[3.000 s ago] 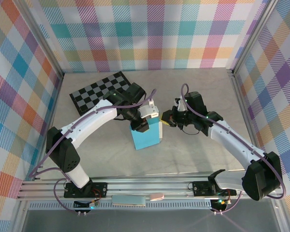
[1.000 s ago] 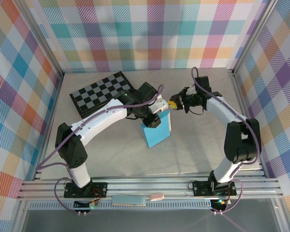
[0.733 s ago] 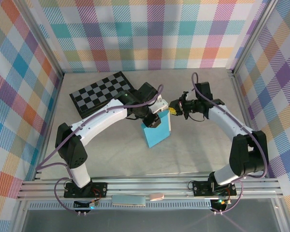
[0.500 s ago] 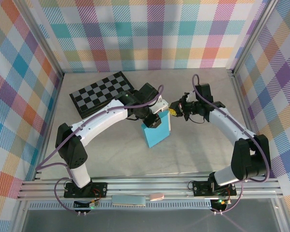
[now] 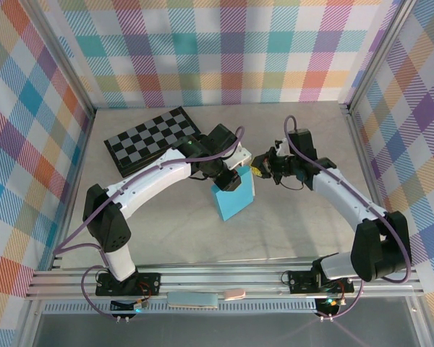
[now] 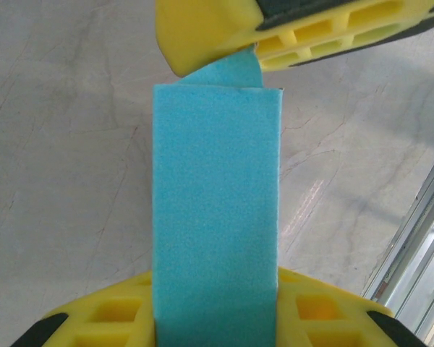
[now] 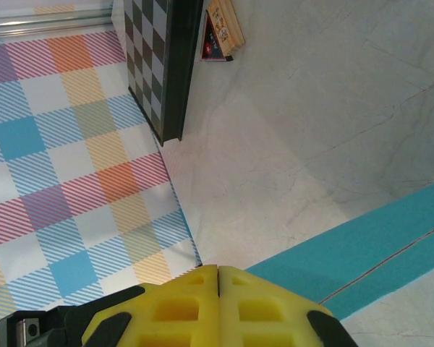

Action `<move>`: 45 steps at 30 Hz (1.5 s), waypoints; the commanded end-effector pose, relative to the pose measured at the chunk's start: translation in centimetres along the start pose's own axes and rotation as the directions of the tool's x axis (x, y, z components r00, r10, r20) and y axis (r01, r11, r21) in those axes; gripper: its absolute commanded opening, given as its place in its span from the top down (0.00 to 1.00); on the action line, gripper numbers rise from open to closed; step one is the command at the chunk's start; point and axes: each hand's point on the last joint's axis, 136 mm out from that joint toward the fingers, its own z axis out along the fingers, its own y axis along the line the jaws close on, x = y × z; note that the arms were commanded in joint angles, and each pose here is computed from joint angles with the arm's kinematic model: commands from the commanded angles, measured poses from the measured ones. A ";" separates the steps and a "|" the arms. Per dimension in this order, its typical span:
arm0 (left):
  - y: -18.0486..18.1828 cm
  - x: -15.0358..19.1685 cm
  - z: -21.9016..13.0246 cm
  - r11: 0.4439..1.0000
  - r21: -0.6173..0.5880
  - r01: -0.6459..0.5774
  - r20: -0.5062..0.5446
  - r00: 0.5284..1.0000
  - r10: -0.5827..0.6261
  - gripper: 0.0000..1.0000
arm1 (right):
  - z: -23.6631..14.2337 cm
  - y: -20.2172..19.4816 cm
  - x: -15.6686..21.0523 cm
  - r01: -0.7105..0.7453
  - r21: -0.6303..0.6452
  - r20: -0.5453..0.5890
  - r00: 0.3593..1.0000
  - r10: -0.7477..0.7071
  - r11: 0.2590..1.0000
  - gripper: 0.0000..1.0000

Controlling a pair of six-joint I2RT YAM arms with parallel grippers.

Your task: Fold the paper box

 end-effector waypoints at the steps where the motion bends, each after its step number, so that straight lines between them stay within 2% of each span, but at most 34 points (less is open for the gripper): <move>1: 1.0 0.2 2.1 0.999 -0.038 0.034 -0.034 0.999 -0.035 0.85 | 0.5 0.4 3.6 0.028 -0.010 -0.110 0.994 -0.028 1.000 0.96; 9: 1.0 -0.3 2.2 0.997 -0.039 0.060 -0.015 0.998 -0.060 0.84 | 1.5 1.4 6.2 0.083 0.008 -0.153 0.985 -0.081 0.997 0.96; 11: 1.1 -0.2 2.2 0.997 -0.043 0.057 -0.013 0.998 -0.058 0.87 | 1.2 1.4 5.9 0.078 0.017 -0.143 0.987 -0.075 0.997 0.96; 14: 1.4 -0.1 1.7 0.998 -0.047 0.051 0.013 0.999 -0.050 0.97 | -0.2 1.5 3.7 0.064 0.012 -0.091 0.994 -0.063 0.998 0.92; 19: 0.9 -0.7 0.1 0.998 0.049 0.044 0.147 0.988 -0.051 0.99 | -3.7 -0.3 -1.5 -0.014 0.027 0.021 1.000 0.014 1.000 0.80; 22: 1.0 0.1 0.0 0.996 0.087 0.029 0.160 0.986 -0.043 1.00 | -4.9 -2.8 -4.7 -0.054 0.038 0.074 0.996 0.051 0.998 0.77; 27: 1.6 0.1 -0.5 0.993 0.119 0.027 0.226 0.973 -0.054 1.00 | -2.6 -7.5 -8.2 -0.093 0.060 0.050 0.995 0.090 0.994 0.79; 31: 2.1 0.2 -0.4 0.990 0.132 0.053 0.256 0.963 -0.085 1.00 | 0.0 -8.4 -9.7 -0.096 0.048 -0.009 0.995 0.096 0.994 0.83; 39: 3.1 1.1 0.4 0.988 0.110 0.105 0.245 0.961 -0.129 1.00 | 4.9 -10.2 -6.7 -0.087 0.111 -0.141 0.985 0.102 0.990 0.91; 45: 4.6 1.8 1.0 0.981 0.059 0.184 0.255 0.948 -0.193 1.00 | 3.8 -11.5 -3.6 -0.087 0.170 -0.133 0.985 0.111 0.982 0.95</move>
